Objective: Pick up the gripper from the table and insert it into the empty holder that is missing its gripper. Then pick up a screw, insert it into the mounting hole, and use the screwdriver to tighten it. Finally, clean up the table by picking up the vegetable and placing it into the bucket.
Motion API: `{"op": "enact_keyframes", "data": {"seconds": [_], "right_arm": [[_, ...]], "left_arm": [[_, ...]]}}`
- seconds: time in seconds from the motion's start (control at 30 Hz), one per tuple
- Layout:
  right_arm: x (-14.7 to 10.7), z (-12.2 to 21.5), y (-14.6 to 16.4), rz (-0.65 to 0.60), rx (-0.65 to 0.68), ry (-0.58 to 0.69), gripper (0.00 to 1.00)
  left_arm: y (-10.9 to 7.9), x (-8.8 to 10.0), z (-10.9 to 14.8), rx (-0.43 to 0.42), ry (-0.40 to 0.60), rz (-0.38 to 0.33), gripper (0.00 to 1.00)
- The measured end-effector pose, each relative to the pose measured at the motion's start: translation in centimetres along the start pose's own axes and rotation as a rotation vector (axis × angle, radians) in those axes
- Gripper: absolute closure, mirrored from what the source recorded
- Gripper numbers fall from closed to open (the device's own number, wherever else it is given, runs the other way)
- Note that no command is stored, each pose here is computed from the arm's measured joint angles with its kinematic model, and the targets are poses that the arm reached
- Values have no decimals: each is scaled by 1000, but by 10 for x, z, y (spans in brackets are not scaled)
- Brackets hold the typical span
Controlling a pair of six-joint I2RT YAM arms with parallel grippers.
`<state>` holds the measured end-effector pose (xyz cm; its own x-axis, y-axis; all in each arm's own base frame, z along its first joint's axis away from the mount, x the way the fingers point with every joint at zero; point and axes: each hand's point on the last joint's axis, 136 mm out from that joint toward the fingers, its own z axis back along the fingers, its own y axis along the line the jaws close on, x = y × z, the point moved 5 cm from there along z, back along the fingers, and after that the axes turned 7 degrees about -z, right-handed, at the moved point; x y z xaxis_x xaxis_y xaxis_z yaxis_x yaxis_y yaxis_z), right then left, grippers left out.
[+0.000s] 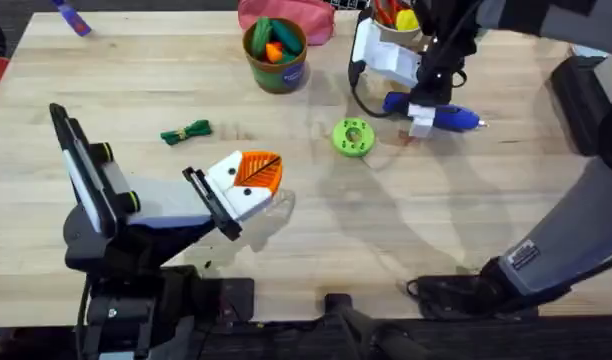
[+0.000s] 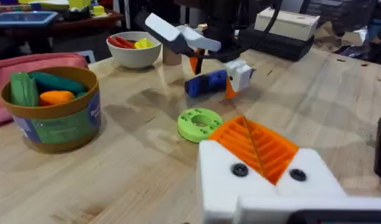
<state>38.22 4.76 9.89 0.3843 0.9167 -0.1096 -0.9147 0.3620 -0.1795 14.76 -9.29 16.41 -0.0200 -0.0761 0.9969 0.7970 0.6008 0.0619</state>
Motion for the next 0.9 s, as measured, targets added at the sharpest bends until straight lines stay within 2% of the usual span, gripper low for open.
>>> {"op": "enact_keyframes", "data": {"seconds": [0.23, 0.27, 0.43, 0.47, 0.53, 0.67, 0.8, 0.9], "right_arm": [[1, 4, 0, -23, -8, -6, 10], [2, 8, 0, -30, -17, -12, 10], [9, 48, -2, -52, -116, -88, 10], [11, 58, -4, -63, -143, -111, 10], [13, 82, -5, -97, -204, -169, 10], [16, 123, 0, -174, -247, -310, 11], [26, 165, 4, -260, -251, -535, 10], [32, 189, 7, -302, -235, -671, 9]], "left_arm": [[0, 0, 0, 0, 0, 0, 994], [0, 0, 0, 0, 0, -3, 963], [0, 0, 0, 2, 0, -4, 162], [0, 0, 0, 1, 0, 0, 55], [0, 0, 0, 2, 0, -1, 16], [1, 0, 0, 5, -1, -4, 13], [8, 2, 0, 64, -5, -22, 14], [16, 6, 1, 127, -17, -1, 15]]}}
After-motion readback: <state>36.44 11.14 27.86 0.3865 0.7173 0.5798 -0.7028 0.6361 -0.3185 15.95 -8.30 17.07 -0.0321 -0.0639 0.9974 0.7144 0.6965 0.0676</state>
